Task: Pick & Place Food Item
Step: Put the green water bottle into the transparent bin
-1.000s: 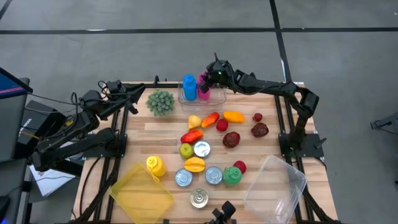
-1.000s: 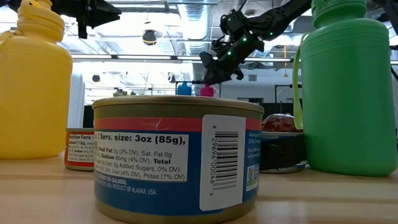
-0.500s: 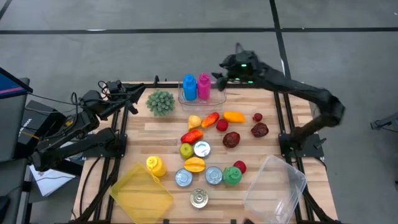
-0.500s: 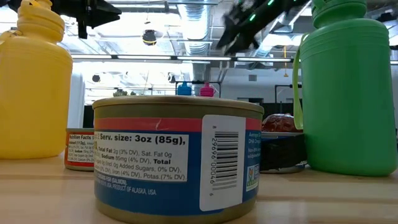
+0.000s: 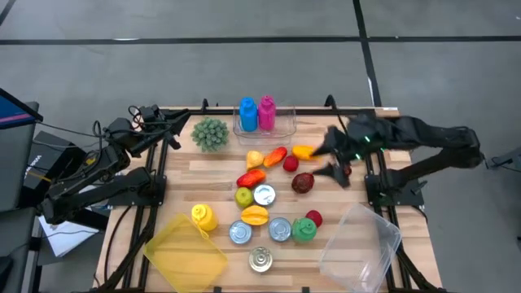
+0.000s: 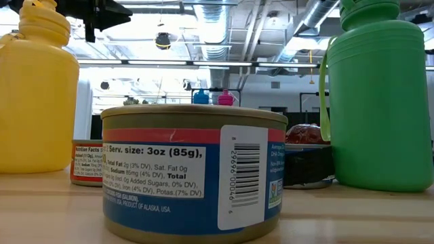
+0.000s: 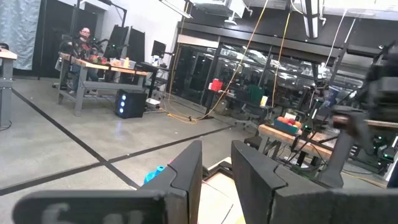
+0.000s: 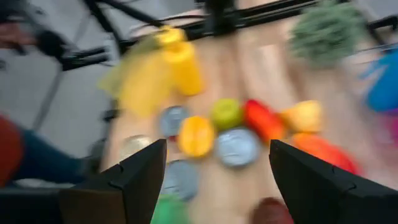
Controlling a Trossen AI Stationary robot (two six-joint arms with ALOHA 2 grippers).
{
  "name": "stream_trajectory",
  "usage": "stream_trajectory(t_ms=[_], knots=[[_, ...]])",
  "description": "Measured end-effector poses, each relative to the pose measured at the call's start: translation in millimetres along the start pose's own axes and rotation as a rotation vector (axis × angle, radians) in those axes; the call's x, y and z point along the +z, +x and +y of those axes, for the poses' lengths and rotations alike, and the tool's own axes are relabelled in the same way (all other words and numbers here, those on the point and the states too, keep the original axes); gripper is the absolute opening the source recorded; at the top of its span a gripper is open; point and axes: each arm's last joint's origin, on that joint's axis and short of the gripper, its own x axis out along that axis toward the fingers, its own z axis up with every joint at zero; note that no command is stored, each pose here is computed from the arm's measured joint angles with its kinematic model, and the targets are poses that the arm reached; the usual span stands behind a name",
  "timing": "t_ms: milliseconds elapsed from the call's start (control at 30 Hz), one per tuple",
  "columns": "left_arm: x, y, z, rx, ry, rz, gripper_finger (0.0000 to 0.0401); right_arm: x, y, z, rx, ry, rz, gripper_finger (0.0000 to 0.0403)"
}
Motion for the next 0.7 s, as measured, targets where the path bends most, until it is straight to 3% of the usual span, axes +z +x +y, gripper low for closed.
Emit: stream_trajectory(t_ms=[100,300,500,700], knots=[[0,0,0,0.000,0.000,0.000,0.0076,-8,-5,24,0.031,0.008,0.000,0.0276],[0,0,0,0.000,0.000,0.000,0.0076,-27,3,58,-0.024,-0.042,0.048,0.0276],[0,0,0,0.000,-0.002,0.000,0.0076,-51,29,76,-0.061,-0.050,0.077,0.0276],[0,0,0,0.000,-0.003,0.000,0.0076,-77,53,89,0.005,-0.034,0.062,0.0276]])
